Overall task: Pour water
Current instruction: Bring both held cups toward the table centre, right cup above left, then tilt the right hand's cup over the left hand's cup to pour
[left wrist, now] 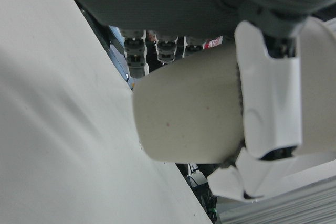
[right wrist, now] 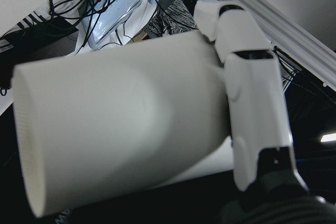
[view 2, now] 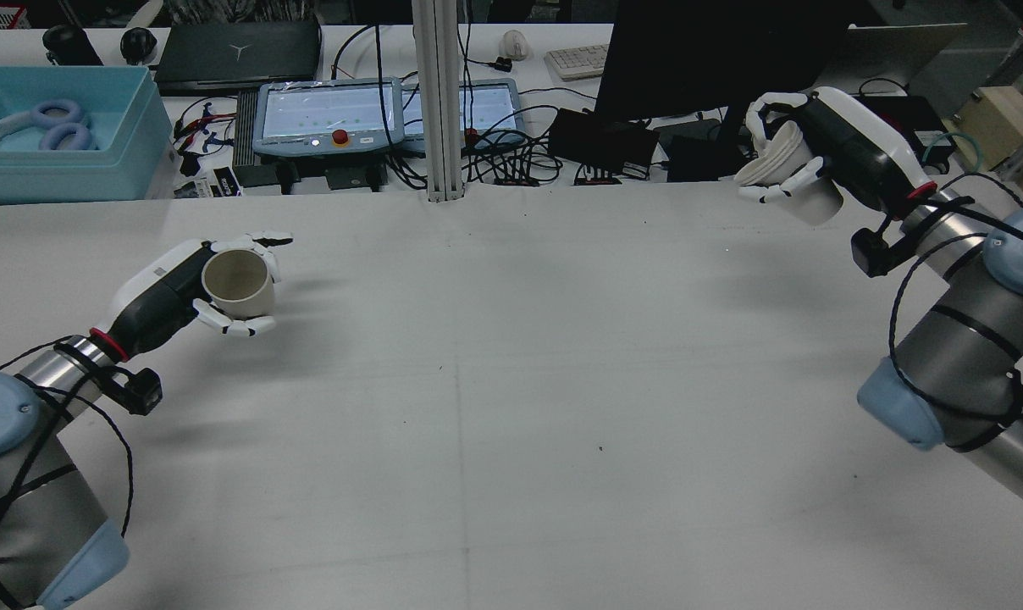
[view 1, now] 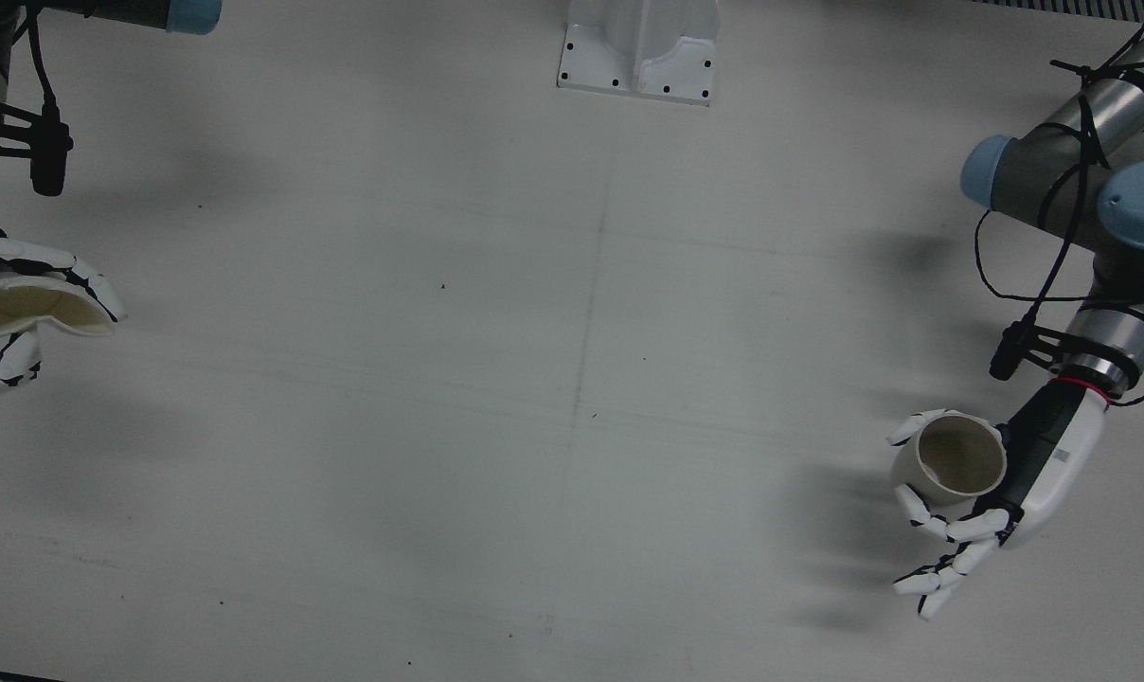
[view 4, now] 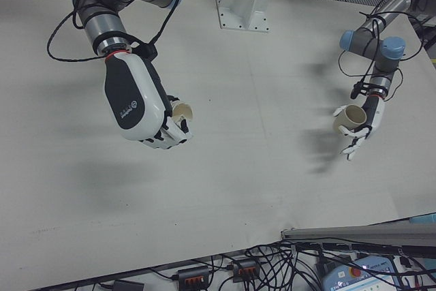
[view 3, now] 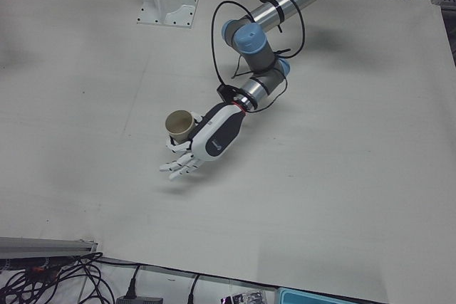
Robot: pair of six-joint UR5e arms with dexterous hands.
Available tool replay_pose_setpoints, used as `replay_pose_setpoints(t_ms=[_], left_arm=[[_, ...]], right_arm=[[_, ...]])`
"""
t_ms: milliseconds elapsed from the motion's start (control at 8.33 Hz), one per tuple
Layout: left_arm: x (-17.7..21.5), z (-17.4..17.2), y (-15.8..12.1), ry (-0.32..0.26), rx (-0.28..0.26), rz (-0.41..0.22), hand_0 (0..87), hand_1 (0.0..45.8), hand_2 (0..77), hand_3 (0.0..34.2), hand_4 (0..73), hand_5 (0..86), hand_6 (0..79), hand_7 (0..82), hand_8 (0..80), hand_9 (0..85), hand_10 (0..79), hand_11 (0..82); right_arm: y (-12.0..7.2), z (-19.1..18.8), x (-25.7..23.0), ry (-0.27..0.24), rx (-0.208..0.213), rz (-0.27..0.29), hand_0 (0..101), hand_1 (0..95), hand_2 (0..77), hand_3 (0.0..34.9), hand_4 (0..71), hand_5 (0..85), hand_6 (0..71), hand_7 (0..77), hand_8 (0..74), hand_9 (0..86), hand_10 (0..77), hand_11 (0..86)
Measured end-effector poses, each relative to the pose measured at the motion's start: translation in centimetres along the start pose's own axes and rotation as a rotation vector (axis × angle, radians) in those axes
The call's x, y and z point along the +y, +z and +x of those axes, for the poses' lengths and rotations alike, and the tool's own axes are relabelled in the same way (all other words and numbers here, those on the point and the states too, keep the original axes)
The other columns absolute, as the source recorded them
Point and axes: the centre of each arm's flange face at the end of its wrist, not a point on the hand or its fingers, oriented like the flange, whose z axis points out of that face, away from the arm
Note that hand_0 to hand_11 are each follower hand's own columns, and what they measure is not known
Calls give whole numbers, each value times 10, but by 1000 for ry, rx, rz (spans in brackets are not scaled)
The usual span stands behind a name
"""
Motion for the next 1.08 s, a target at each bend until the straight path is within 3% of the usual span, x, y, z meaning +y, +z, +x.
replay_pose_setpoints(t_ms=[240,360,480,840,960,1080], left_arm=[[97,-44,48,38,-69,-76,624,169,382,49,436,464,136,207,87,65,109,169],[130,-58,75,51,-94,-89,624,169,382,49,436,464,136,207,87,65,109,169],[152,-68,102,58,-118,-97,626,169,387,49,436,464,158,218,98,65,109,180],[208,-69,159,64,-154,-118,641,169,393,50,436,464,191,245,109,76,125,196],[225,-63,169,63,-152,-124,689,169,398,49,442,464,207,251,109,76,125,196],[240,-57,176,62,-149,-129,672,169,398,49,442,464,207,251,109,76,125,196]], right_arm=[[14,-16,41,-29,18,-6,799,207,300,0,338,698,665,676,535,671,556,704],[21,-22,70,-44,30,-18,799,207,300,0,355,698,665,676,529,660,518,704],[28,-23,101,-56,52,-37,799,207,300,0,425,687,665,676,535,638,507,704],[34,8,193,-92,174,-102,796,202,311,0,464,693,682,671,535,638,491,704],[35,27,210,-113,223,-102,796,196,316,0,545,753,682,676,535,638,491,704],[39,46,218,-132,267,-88,798,196,316,0,529,753,682,676,535,638,502,704]])
